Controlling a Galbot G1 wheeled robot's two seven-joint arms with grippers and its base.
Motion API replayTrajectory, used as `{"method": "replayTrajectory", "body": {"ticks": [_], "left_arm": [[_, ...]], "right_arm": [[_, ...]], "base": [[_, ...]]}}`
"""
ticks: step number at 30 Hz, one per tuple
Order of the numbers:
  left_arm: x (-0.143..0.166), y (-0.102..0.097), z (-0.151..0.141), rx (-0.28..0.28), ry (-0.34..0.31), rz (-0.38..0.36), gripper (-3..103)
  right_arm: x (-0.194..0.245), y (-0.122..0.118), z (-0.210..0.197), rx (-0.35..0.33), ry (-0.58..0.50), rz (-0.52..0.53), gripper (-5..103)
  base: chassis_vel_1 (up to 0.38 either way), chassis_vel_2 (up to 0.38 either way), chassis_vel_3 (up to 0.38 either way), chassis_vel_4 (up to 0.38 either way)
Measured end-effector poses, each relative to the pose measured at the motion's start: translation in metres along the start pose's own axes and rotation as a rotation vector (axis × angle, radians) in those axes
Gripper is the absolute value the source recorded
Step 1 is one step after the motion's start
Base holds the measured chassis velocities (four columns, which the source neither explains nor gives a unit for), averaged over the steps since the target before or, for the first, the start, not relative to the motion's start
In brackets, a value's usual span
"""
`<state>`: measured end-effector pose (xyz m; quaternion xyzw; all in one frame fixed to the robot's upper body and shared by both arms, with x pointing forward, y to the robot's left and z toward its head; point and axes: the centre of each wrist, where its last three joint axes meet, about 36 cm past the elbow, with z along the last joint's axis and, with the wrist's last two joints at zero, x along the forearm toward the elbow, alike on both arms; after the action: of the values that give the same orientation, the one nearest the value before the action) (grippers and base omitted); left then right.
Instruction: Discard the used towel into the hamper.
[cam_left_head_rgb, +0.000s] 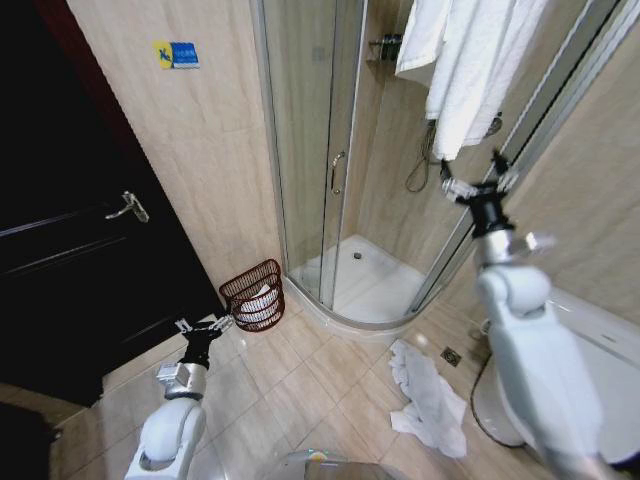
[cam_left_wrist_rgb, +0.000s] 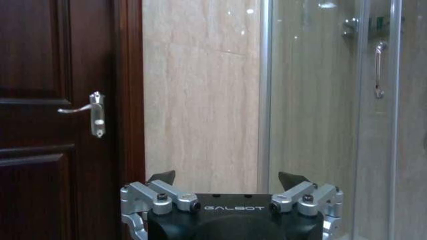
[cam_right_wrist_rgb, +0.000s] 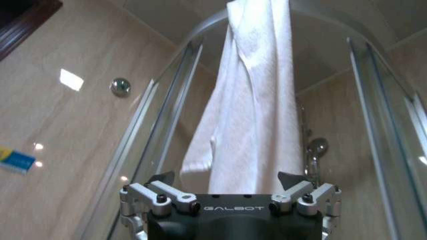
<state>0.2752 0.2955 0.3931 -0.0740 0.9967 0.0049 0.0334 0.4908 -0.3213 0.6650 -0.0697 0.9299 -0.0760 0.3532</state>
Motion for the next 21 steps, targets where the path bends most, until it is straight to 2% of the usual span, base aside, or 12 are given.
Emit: {"method": "replayTrajectory", "body": {"ticks": [4,5,8,9,12,16,21], "left_arm": [[0.004,-0.001,0.002,0.006,-0.015,-0.017,100],[0.004,-0.001,0.002,0.006,-0.015,-0.017,100],[0.007,0.000,0.003,0.012,-0.025,-0.035,100],[0.007,0.000,0.003,0.012,-0.025,-0.035,100],[0.009,0.005,0.005,0.015,-0.033,-0.052,100],[0.011,0.009,0.011,0.018,-0.033,-0.062,100],[0.012,0.012,0.014,0.022,-0.036,-0.064,100]], "right_arm": [[-0.058,0.011,-0.007,0.003,-0.001,-0.006,100],[-0.058,0.011,-0.007,0.003,-0.001,-0.006,100],[-0.115,0.012,-0.028,0.024,-0.044,0.037,100],[-0.115,0.012,-0.028,0.024,-0.044,0.037,100],[-0.158,0.008,-0.058,0.069,-0.064,0.068,100],[-0.193,0.001,-0.088,0.114,-0.090,0.098,100],[-0.214,-0.003,-0.110,0.149,-0.093,0.125,100]], "base": [[0.000,0.000,0.000,0.000],[0.000,0.000,0.000,0.000],[0.000,0.000,0.000,0.000],[0.000,0.000,0.000,0.000],[0.000,0.000,0.000,0.000],[0.000,0.000,0.000,0.000],[0.000,0.000,0.000,0.000]]}}
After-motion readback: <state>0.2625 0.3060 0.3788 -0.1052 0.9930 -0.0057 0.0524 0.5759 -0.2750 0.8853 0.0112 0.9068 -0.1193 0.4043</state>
